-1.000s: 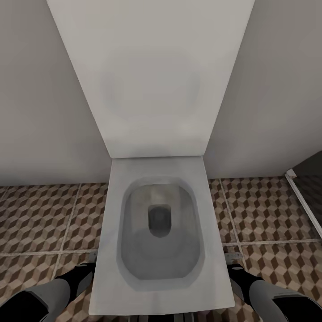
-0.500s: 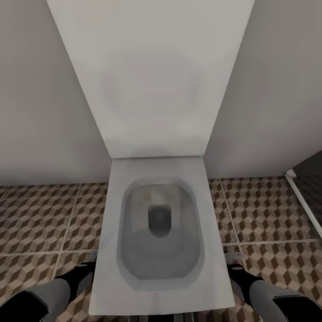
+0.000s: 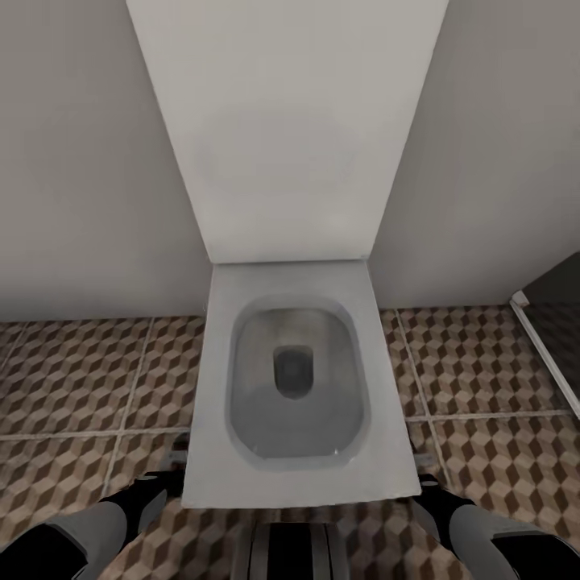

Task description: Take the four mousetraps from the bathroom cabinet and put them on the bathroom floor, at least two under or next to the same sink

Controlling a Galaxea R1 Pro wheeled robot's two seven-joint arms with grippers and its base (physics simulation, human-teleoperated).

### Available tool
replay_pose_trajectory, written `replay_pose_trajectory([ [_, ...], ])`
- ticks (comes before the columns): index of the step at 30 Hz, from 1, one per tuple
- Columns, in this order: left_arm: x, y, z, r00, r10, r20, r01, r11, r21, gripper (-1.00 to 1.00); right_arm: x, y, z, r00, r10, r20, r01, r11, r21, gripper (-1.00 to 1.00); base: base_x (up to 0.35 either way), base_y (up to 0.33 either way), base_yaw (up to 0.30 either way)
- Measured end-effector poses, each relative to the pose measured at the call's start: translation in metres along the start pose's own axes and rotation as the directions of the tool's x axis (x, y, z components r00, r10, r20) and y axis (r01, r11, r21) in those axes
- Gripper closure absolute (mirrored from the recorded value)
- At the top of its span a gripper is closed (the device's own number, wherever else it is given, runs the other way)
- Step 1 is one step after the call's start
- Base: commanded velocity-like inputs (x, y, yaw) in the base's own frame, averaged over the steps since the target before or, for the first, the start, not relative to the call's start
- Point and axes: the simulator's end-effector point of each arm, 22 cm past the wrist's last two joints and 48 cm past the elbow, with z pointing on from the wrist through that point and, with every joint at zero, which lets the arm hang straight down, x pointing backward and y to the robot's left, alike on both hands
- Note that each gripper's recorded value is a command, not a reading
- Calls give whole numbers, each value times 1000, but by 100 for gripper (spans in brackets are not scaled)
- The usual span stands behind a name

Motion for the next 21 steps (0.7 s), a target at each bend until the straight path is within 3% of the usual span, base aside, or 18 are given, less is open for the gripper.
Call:
replay_pose_trajectory([
  [21,1,0,0,1000,-1,-2,1,1000,1,-100,0,0,0,1000,-1,0,1,1000,0,-100,-323,13,0],
])
